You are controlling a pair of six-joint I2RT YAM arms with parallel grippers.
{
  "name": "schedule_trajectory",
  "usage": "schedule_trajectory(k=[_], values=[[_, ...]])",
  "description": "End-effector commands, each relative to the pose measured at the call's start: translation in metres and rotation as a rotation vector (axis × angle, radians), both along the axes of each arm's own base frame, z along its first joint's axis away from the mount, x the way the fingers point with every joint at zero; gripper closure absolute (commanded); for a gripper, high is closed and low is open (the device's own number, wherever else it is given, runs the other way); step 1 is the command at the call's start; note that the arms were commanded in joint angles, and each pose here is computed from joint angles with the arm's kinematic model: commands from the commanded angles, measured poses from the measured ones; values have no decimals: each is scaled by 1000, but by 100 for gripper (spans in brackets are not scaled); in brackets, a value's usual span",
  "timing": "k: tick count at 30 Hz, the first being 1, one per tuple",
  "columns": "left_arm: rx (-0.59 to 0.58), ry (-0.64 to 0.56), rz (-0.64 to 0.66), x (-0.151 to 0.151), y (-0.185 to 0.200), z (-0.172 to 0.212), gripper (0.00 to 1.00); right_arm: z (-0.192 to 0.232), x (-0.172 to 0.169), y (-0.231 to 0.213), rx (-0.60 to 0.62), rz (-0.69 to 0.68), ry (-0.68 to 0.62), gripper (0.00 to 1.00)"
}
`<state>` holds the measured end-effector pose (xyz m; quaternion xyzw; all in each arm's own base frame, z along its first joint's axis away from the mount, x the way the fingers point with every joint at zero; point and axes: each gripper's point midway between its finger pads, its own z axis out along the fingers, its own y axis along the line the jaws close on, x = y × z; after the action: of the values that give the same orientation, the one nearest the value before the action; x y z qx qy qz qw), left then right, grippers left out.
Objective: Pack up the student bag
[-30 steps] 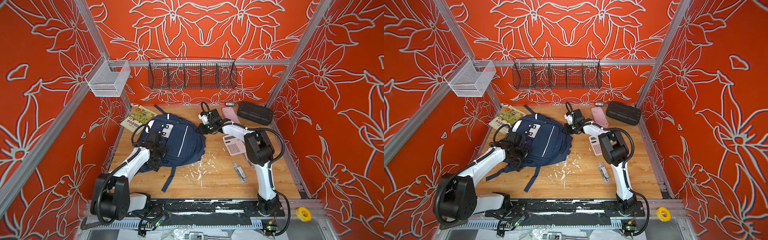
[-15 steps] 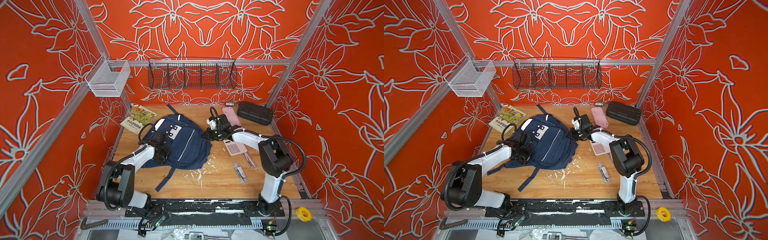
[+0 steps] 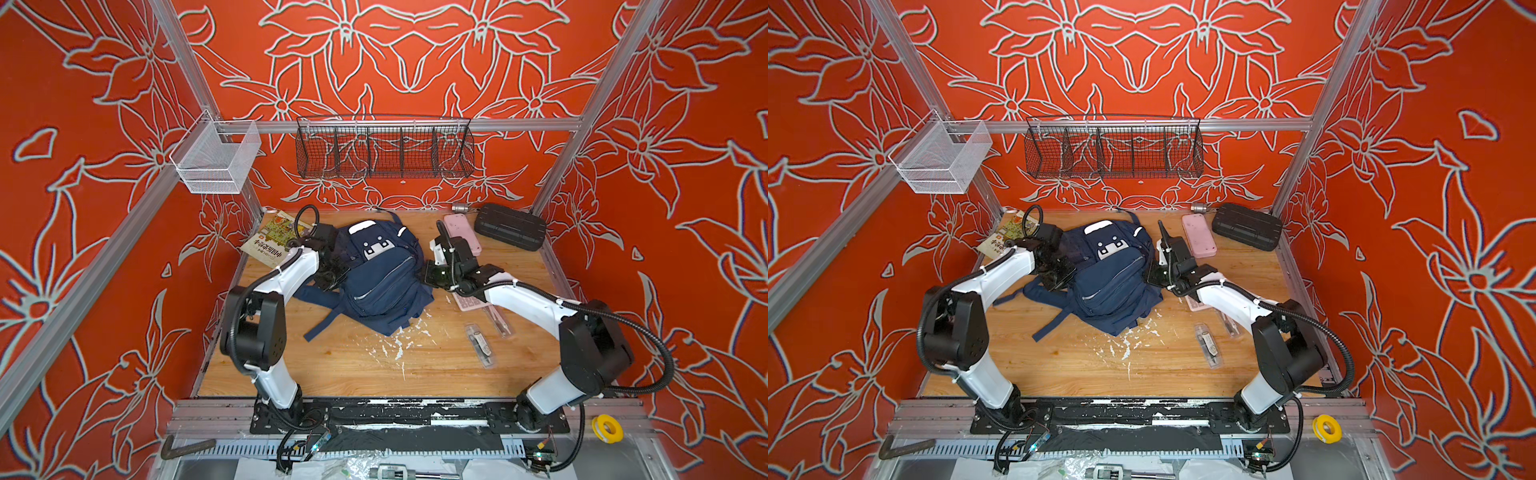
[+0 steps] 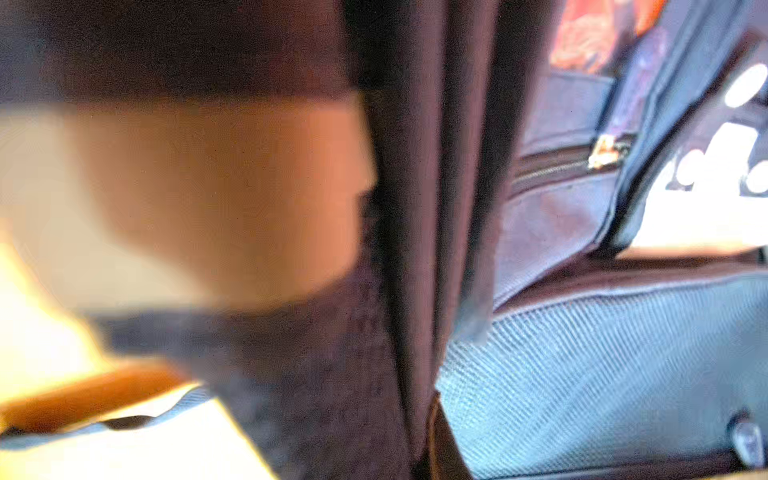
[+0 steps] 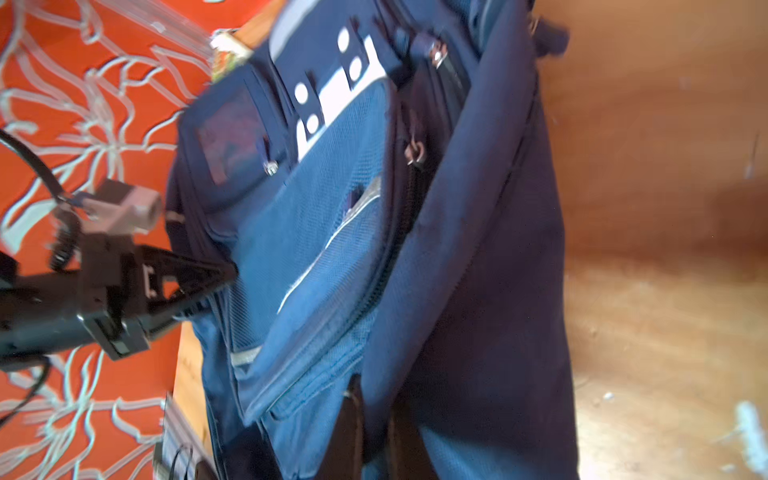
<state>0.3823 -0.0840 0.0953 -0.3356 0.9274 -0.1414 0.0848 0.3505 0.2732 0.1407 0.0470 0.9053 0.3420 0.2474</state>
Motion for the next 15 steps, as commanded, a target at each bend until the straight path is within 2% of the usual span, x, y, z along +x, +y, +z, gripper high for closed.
schedule_trajectory(k=[1,4,5,7,8,10,12,15], values=[[34,-80,-85,26,-2,21,65,6,-28,48,113,58,36,100],[98,-61,-106,26,11,23,35,0,-31,56,90,53,45,100],[120,-55,-115,25,14,24,29,1,-31,59,98,57,44,100],[155,-42,-155,22,18,30,18,14,-34,73,164,111,23,81],[171,-28,-168,20,20,33,17,19,-37,79,185,136,16,70],[185,-26,-199,19,20,45,15,24,-41,85,164,180,14,55],[203,-34,-224,16,16,57,15,24,-41,76,83,183,6,48],[261,-46,-272,7,7,75,14,40,-37,52,-6,145,-102,36]])
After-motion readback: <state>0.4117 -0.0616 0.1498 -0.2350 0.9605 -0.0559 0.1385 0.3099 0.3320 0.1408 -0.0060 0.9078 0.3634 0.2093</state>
